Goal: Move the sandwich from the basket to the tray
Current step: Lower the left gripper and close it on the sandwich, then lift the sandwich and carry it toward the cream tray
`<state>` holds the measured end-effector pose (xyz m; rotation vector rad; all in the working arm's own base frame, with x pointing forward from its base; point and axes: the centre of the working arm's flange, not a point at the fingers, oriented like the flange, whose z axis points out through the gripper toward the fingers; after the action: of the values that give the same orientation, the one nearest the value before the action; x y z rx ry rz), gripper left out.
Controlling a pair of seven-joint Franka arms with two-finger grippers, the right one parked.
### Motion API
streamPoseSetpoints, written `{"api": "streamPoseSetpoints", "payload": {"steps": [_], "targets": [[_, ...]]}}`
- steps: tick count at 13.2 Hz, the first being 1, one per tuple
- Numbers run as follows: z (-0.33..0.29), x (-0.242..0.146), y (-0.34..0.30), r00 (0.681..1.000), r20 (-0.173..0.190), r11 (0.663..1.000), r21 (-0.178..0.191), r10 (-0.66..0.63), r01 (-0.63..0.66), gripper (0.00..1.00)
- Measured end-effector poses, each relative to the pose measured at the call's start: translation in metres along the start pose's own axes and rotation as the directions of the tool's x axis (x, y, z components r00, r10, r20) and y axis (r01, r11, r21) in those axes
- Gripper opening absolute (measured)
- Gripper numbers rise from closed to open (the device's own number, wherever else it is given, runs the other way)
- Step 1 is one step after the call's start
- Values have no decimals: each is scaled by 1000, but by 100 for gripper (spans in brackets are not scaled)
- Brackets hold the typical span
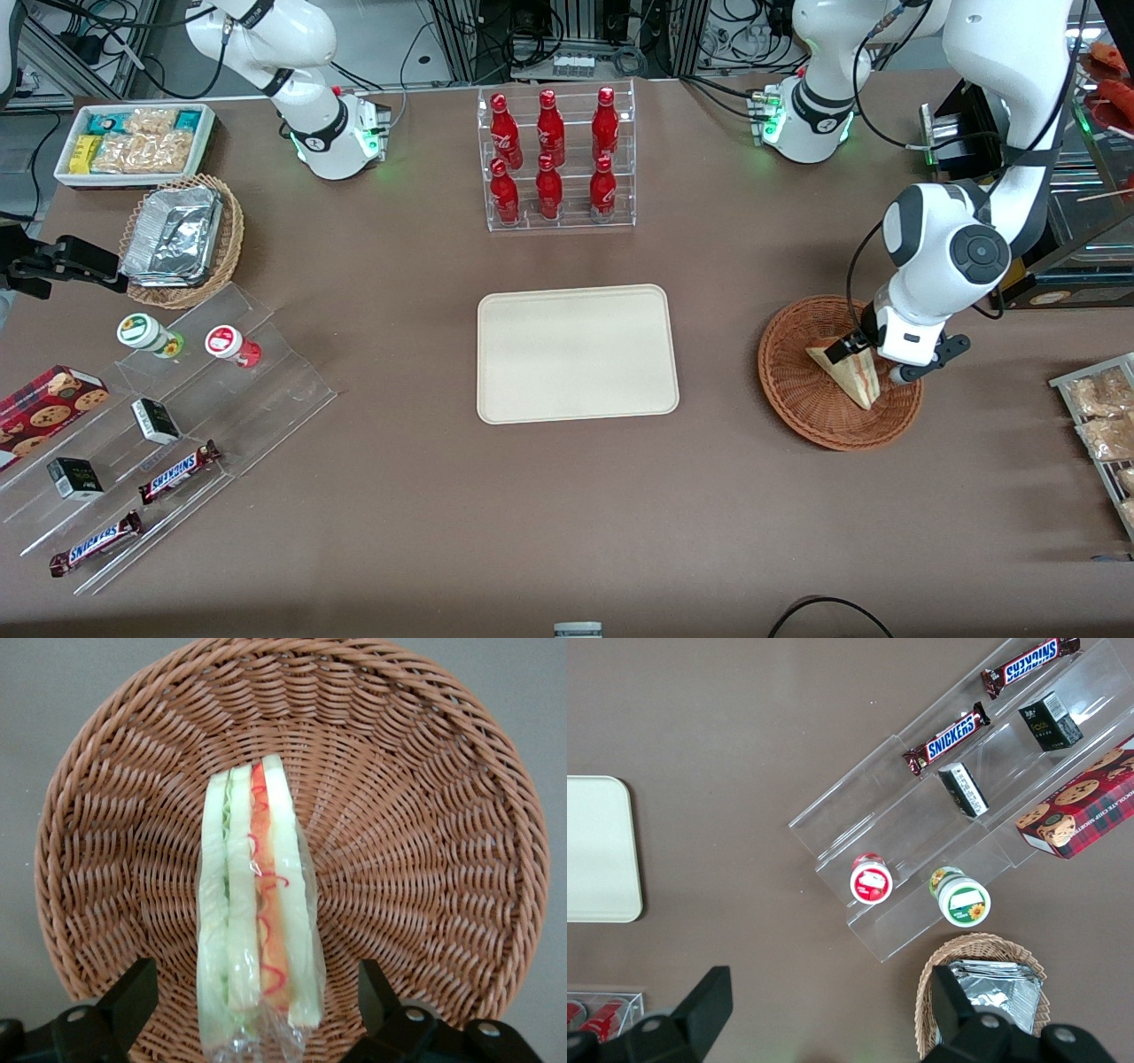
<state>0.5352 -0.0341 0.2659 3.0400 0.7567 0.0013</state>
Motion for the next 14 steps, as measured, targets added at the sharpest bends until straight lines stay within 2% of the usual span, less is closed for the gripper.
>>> {"api": "streamPoseSetpoints", "payload": {"steps": [3,4,7,9,11,14], "targets": [[11,4,-4,1000,-2,1000,0,-11,11,100],[13,5,-6,1000,-2,1000,0,-15,15,95],[16,5,-7,1000,0,1000,2,-28,28,60],[16,5,-7,999,1,999,2,-42,42,41],[13,5,-7,999,5,999,6,-49,49,32],[-7,5,-1,999,26,999,20,-41,41,28]]}}
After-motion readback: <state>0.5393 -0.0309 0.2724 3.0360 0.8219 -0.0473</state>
